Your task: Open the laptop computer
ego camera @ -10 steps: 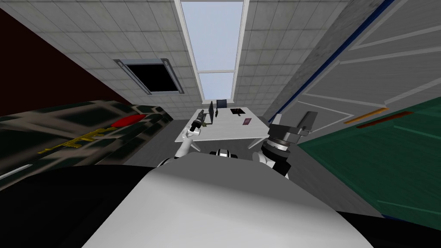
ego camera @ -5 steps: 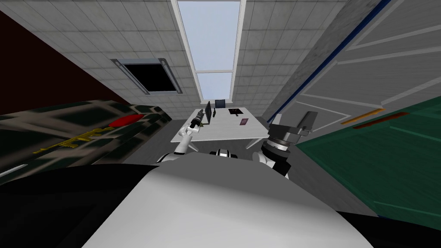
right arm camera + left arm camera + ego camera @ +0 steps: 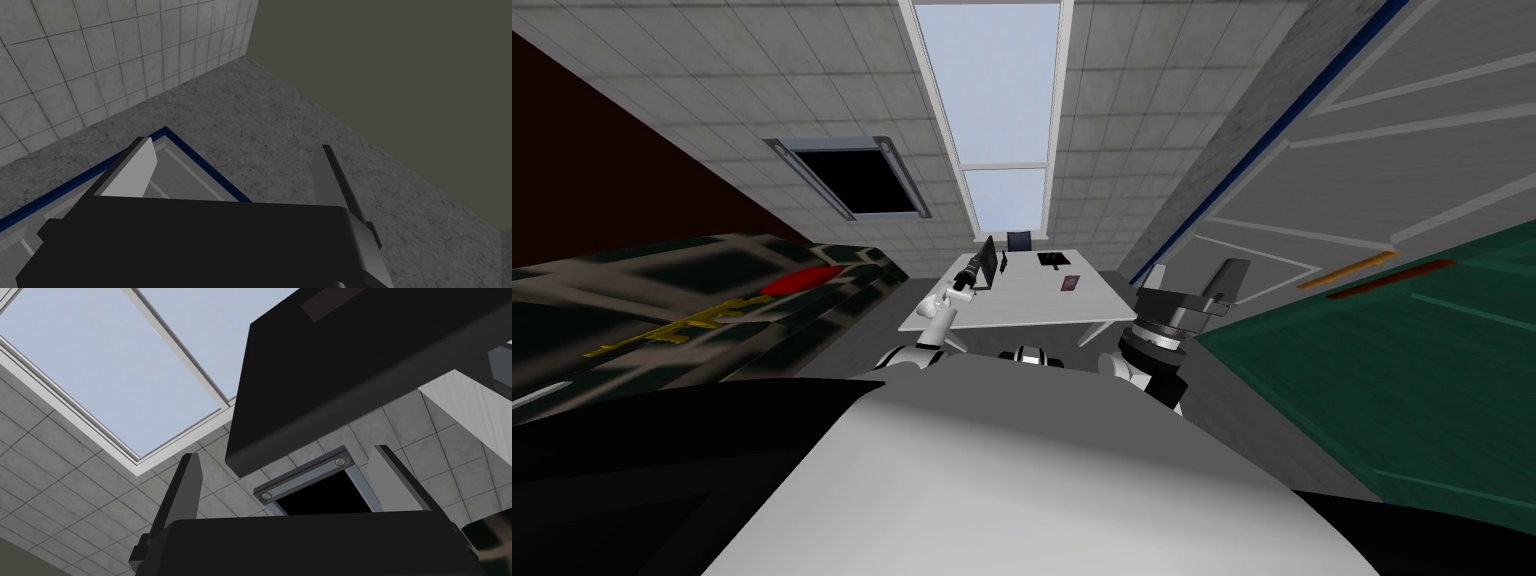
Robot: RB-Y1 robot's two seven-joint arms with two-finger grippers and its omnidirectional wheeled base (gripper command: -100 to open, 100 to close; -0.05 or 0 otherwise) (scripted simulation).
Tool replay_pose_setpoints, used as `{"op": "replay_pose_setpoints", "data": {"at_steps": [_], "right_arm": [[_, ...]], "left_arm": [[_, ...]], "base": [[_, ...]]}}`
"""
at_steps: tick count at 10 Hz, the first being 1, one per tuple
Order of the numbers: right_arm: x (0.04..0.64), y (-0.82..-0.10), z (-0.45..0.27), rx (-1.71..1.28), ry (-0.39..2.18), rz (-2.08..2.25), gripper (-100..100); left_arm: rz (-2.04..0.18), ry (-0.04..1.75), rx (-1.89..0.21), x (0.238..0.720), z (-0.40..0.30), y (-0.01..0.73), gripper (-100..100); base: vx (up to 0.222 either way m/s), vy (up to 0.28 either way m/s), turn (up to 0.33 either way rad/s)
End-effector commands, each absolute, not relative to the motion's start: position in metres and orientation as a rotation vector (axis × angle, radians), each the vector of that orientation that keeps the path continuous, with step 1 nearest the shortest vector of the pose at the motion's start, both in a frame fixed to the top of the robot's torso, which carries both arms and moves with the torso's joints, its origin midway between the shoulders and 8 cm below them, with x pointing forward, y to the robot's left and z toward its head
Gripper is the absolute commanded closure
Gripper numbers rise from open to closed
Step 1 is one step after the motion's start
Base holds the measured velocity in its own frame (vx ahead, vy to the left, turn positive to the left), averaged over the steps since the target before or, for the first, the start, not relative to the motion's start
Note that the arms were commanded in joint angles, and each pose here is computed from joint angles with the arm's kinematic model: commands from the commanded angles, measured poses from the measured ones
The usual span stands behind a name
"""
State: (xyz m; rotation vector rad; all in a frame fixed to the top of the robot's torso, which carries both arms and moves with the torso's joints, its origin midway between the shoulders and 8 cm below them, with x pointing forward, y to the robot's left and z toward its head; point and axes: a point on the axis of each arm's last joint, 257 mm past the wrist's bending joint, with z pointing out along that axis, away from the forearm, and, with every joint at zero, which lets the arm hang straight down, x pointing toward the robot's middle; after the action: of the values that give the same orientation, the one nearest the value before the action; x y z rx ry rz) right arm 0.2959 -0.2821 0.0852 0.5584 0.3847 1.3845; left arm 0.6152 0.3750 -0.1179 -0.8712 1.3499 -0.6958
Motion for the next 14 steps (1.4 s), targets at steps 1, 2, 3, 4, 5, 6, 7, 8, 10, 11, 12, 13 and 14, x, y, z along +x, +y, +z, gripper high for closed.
{"op": "replay_pose_setpoints", "data": {"at_steps": [1, 2, 3, 4, 5, 6, 7, 8, 10, 11, 12, 13, 14], "right_arm": [[0.296, -0.282, 0.085, 0.558, 0.385, 1.384, 0], [0.296, -0.282, 0.085, 0.558, 0.385, 1.384, 0], [0.296, -0.282, 0.085, 0.558, 0.385, 1.384, 0], [0.296, -0.282, 0.085, 0.558, 0.385, 1.384, 0], [0.296, -0.282, 0.085, 0.558, 0.385, 1.384, 0], [0.296, -0.282, 0.085, 0.558, 0.385, 1.384, 0], [0.296, -0.282, 0.085, 0.558, 0.385, 1.384, 0], [0.296, -0.282, 0.085, 0.558, 0.385, 1.384, 0], [0.296, -0.282, 0.085, 0.558, 0.385, 1.384, 0], [0.296, -0.282, 0.085, 0.558, 0.385, 1.384, 0], [0.296, -0.282, 0.085, 0.558, 0.385, 1.384, 0], [0.296, -0.282, 0.085, 0.558, 0.385, 1.384, 0], [0.296, -0.282, 0.085, 0.558, 0.385, 1.384, 0]], "left_arm": [[-0.692, 1.352, -0.874, 0.616, -0.119, 0.376, -100], [-0.693, 1.352, -0.874, 0.616, -0.119, 0.375, 100], [-0.79, 1.31, -0.949, 0.618, -0.122, 0.368, 100], [-0.822, 1.296, -0.975, 0.618, -0.123, 0.366, 100], [-0.854, 1.281, -1.001, 0.619, -0.125, 0.364, 100], [-0.917, 1.249, -1.052, 0.62, -0.128, 0.359, 100], [-0.948, 1.233, -1.078, 0.62, -0.129, 0.357, 100], [-1.011, 1.198, -1.129, 0.621, -0.132, 0.353, 100], [-1.059, 1.169, -1.145, 0.621, -0.134, 0.348, 100], [-1.091, 1.151, -1.176, 0.621, -0.141, 0.346, 100], [-1.122, 1.132, -1.208, 0.62, -0.148, 0.344, 100], [-1.153, 1.111, -1.239, 0.619, -0.156, 0.342, 100], [-1.183, 1.089, -1.271, 0.618, -0.163, 0.339, 100]], "base": [[0.003, -0.012, -0.001], [0.0, 0.0, 0.0], [-0.01, 0.104, 0.044], [-0.03, 0.151, 0.028], [-0.018, 0.133, 0.014], [0.001, 0.143, 0.046], [-0.012, 0.138, 0.037], [-0.03, 0.158, 0.043], [-0.006, 0.085, 0.019], [0.004, 0.133, 0.006], [0.007, 0.119, 0.008], [0.0, 0.114, 0.005], [-0.003, 0.102, 0.013]]}}
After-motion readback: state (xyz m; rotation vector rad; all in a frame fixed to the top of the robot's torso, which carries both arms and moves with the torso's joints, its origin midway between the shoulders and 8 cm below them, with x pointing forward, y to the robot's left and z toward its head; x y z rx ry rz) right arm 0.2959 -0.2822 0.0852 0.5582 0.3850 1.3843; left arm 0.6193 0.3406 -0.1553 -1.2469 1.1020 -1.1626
